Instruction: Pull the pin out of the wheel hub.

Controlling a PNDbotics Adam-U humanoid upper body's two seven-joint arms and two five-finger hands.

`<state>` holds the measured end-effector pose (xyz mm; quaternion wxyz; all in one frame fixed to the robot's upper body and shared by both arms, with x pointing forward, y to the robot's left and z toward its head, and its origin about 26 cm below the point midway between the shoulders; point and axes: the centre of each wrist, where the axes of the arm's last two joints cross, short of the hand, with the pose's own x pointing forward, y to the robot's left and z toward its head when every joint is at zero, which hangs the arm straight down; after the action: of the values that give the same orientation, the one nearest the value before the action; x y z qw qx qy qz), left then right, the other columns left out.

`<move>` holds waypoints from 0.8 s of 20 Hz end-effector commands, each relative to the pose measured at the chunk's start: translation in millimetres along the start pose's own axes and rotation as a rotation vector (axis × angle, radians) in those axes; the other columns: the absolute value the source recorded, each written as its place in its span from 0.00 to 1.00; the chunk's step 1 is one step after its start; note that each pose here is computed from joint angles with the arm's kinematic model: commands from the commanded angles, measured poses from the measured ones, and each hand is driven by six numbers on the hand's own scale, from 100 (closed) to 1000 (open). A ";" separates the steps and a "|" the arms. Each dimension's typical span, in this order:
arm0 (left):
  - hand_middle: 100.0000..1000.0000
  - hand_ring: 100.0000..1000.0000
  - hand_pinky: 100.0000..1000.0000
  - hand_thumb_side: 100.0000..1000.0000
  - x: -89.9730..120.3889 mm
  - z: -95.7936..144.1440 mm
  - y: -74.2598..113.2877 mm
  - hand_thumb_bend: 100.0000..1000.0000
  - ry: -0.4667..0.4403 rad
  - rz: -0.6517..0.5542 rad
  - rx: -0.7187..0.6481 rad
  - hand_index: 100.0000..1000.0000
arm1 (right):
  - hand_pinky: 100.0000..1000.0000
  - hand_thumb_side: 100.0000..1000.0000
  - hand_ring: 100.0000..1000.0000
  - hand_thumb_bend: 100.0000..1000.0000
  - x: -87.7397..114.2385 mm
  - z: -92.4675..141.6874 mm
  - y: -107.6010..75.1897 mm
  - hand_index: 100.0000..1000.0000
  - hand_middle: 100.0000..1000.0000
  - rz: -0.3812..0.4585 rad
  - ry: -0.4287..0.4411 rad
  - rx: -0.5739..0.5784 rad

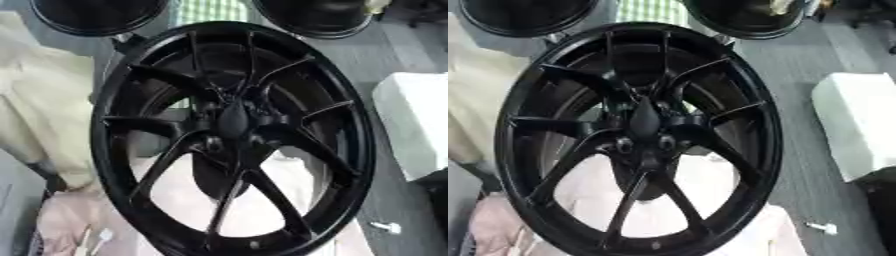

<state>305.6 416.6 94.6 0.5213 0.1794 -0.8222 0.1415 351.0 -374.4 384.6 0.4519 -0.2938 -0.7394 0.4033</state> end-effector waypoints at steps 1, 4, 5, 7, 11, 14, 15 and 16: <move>0.55 0.63 0.76 0.53 12.9 -8.5 8.7 0.63 -0.045 -0.019 0.012 0.72 | 0.76 0.00 0.57 0.33 -25.3 35.0 -38.3 0.48 0.25 0.061 0.128 -0.202; 0.55 0.63 0.76 0.53 13.2 -8.7 9.7 0.63 -0.048 -0.018 0.020 0.72 | 0.78 0.01 0.65 0.35 -59.8 58.1 -36.9 0.59 0.37 0.063 0.250 -0.289; 0.55 0.63 0.76 0.53 13.3 -8.8 10.0 0.63 -0.049 -0.017 0.023 0.72 | 0.80 0.17 0.71 0.41 -69.6 65.2 -35.8 0.67 0.46 0.073 0.282 -0.313; 0.55 0.63 0.76 0.53 13.6 -9.0 10.6 0.63 -0.052 -0.017 0.027 0.72 | 0.84 0.42 0.80 0.59 -85.1 76.6 -32.0 0.79 0.66 0.097 0.322 -0.345; 0.55 0.63 0.76 0.53 14.0 -9.4 10.8 0.63 -0.055 -0.014 0.030 0.72 | 0.89 0.69 0.90 0.38 -103.2 89.2 -26.2 0.88 0.85 0.076 0.354 -0.429; 0.55 0.63 0.76 0.53 14.1 -9.3 10.8 0.63 -0.056 -0.013 0.032 0.72 | 0.89 0.69 0.89 0.35 -104.1 90.1 -24.4 0.88 0.84 0.040 0.346 -0.498; 0.55 0.63 0.76 0.53 14.1 -9.3 10.8 0.63 -0.057 -0.012 0.032 0.72 | 0.88 0.63 0.87 0.38 -103.0 89.5 -24.2 0.86 0.80 0.027 0.340 -0.517; 0.55 0.63 0.76 0.53 14.2 -9.3 10.7 0.63 -0.057 -0.012 0.032 0.72 | 0.87 0.58 0.85 0.40 -101.0 88.3 -24.1 0.84 0.77 0.007 0.327 -0.539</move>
<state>304.0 421.5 97.3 0.5111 0.1884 -0.8246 0.1527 318.8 -495.0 320.3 0.4919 -0.4562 -0.7248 0.1567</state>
